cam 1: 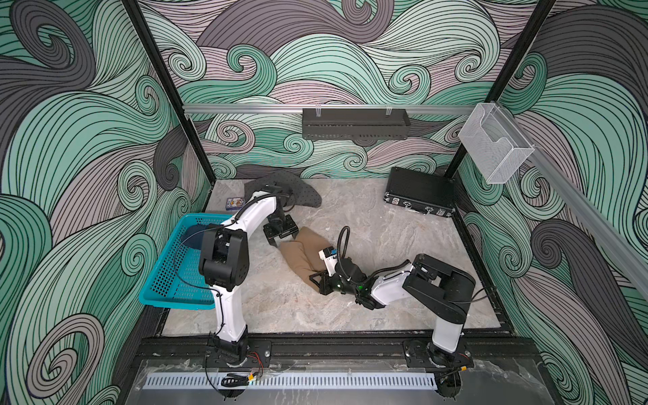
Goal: Roll up the skirts
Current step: Roll the skirt at the center of the board.
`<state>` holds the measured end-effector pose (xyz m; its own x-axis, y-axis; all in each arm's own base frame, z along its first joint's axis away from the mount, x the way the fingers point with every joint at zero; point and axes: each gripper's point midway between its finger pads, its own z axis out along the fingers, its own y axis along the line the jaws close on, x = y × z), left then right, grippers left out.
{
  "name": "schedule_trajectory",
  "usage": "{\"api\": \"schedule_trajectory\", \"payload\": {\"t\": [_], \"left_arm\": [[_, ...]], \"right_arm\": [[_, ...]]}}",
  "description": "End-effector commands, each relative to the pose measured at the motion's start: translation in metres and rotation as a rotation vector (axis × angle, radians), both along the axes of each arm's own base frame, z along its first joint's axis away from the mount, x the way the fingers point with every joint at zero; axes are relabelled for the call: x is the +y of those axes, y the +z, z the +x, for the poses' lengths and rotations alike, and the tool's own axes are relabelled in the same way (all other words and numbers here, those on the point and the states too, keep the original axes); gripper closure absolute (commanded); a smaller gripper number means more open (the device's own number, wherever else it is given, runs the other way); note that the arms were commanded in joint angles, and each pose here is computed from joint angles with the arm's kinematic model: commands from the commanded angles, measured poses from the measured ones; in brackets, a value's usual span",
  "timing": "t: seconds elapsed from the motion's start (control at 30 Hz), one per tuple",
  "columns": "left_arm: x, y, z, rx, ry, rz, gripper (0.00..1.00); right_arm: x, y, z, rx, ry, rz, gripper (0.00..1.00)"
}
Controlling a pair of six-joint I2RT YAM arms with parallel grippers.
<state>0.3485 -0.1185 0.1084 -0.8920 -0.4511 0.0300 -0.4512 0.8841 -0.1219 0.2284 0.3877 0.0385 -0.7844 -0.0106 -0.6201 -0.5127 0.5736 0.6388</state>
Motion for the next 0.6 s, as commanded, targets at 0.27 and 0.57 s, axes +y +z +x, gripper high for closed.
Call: {"api": "schedule_trajectory", "payload": {"t": [0.27,0.57], "left_arm": [[-0.039,-0.003,-0.038,-0.294,-0.04,-0.333,0.23],[-0.059,-0.069,-0.04,-0.244,-0.046,-0.345,0.25]], "right_arm": [[-0.02,-0.023,0.003,0.519,-0.123,0.307,1.0],[-0.01,-0.013,0.003,0.688,-0.091,0.41,1.0]]}}
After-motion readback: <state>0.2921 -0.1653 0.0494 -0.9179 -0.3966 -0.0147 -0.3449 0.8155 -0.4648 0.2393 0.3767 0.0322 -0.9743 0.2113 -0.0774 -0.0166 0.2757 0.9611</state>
